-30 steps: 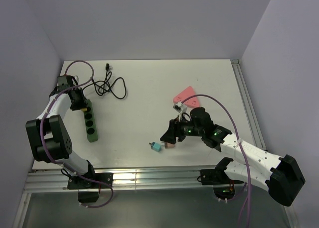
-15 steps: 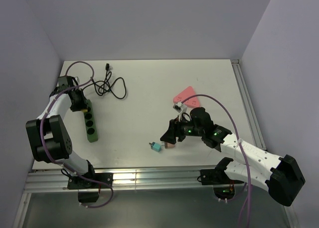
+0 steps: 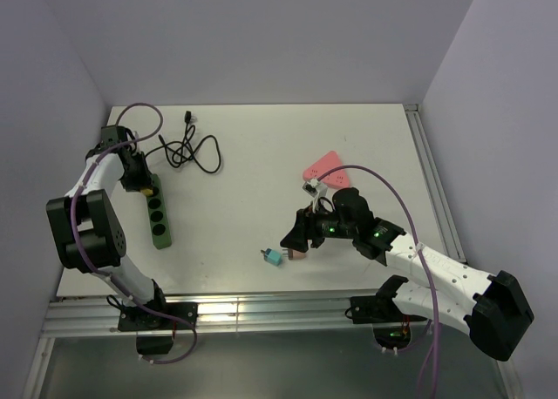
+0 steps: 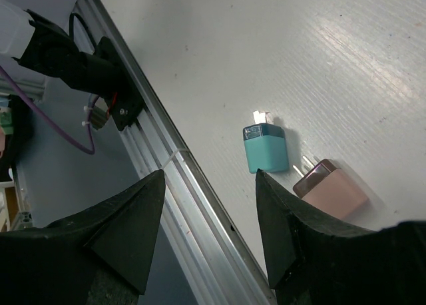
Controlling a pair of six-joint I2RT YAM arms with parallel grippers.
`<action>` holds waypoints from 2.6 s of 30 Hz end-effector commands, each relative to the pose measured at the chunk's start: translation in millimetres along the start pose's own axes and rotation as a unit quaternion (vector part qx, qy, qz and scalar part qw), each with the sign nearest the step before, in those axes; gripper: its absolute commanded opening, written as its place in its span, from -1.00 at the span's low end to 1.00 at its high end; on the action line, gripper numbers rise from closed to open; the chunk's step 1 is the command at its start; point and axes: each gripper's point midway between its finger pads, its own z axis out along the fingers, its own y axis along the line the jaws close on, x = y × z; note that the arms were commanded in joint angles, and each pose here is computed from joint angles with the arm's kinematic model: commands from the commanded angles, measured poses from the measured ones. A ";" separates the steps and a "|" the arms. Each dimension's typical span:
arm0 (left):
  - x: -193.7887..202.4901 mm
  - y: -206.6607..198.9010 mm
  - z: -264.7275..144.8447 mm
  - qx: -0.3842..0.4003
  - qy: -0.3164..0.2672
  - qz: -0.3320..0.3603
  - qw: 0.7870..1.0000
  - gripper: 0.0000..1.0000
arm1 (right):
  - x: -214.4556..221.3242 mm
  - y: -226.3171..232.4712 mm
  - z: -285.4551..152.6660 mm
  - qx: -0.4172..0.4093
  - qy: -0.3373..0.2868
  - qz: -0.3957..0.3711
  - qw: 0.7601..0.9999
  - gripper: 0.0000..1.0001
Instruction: Insert the plug
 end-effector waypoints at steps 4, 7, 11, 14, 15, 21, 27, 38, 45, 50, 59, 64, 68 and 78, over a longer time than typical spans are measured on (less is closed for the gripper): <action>27.4 7.3 30.8 -0.012 0.055 -0.002 0.998 -0.99 | -2.2 2.0 0.5 -0.008 -0.011 -0.015 1.000 0.28; 36.4 11.7 36.9 -0.021 0.067 -0.002 0.997 -0.99 | -2.5 2.1 0.5 -0.008 -0.012 -0.015 1.000 0.28; 52.8 18.5 40.4 -0.040 0.084 -0.003 0.996 -0.99 | -1.8 0.7 0.7 -0.006 -0.011 -0.014 1.000 0.28; 64.2 26.3 40.2 -0.059 0.091 0.000 0.994 -0.99 | -1.6 1.6 1.0 -0.008 -0.010 -0.014 1.000 0.28; 66.7 28.9 40.5 -0.065 0.094 0.000 0.993 -0.99 | -1.8 1.3 1.2 -0.008 -0.010 -0.014 1.000 0.28; 72.9 36.1 40.7 -0.084 0.092 0.003 0.992 -0.99 | -1.3 2.1 0.5 -0.009 -0.011 -0.014 1.000 0.28; 84.4 42.6 47.5 -0.101 0.116 0.008 0.988 -0.99 | -3.2 2.3 -1.5 -0.006 -0.016 -0.016 1.000 0.28; 86.2 41.8 48.7 -0.097 0.122 0.012 0.988 -0.99 | -6.5 -2.2 -5.0 0.008 -0.025 -0.017 1.000 0.28; 101.9 47.1 48.5 -0.146 0.152 0.041 0.977 -0.99 | -12.9 -7.9 -9.5 0.026 -0.039 -0.017 0.999 0.28; 103.9 45.3 47.3 -0.152 0.153 0.052 0.975 -0.99 | -15.4 -9.5 -12.0 0.028 -0.046 -0.014 0.998 0.28; 93.5 53.3 40.9 -0.136 0.133 0.015 0.982 -0.99 | -14.7 -8.3 -13.0 0.025 -0.046 -0.014 0.998 0.28; 88.3 54.0 41.6 -0.122 0.127 -0.002 0.984 -0.65 | -16.1 -7.3 -13.7 0.024 -0.050 -0.015 0.998 0.29; 73.7 55.2 33.2 -0.112 0.089 -0.019 0.990 -0.15 | -15.5 -6.1 -13.7 0.020 -0.049 -0.015 0.998 0.28; 39.7 40.7 3.2 -0.073 0.005 -0.025 0.997 0.09 | -13.5 -5.9 -11.6 0.015 -0.044 -0.014 0.999 0.28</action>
